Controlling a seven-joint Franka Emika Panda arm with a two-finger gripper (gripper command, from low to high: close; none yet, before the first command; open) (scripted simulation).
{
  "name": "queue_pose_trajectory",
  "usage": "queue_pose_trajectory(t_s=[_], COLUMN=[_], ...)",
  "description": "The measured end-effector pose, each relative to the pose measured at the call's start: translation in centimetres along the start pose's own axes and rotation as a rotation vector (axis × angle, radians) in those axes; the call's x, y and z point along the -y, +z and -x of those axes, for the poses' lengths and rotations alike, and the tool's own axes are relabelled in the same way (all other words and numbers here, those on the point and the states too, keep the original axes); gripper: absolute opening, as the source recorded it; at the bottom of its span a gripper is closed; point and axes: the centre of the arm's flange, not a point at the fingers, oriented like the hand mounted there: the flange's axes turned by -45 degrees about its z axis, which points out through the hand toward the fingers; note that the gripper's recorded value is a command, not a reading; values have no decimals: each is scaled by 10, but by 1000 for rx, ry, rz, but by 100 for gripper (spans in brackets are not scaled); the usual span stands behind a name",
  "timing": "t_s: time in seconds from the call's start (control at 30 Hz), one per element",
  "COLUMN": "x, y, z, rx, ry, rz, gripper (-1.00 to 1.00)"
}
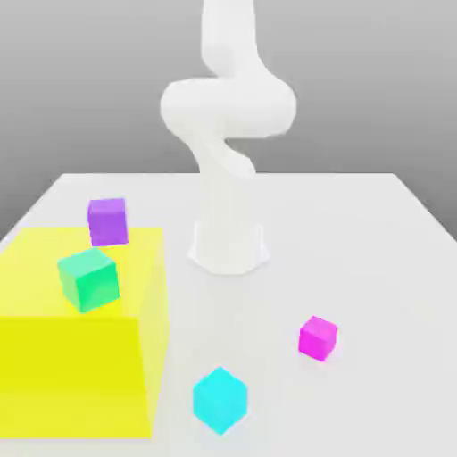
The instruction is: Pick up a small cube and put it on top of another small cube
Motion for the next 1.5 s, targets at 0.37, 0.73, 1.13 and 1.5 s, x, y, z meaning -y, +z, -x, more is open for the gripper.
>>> queue_pose_trajectory(t_s=[0.37, 0.73, 1.13, 1.5], x=[97, 145, 143, 144], y=[230, 310, 352, 336], z=[154, 369, 411, 391], rx=[375, 671, 677, 673], ry=[-407, -824, -826, -828], rz=[-203, -317, -316, -319], gripper=[0, 0, -100, -100])
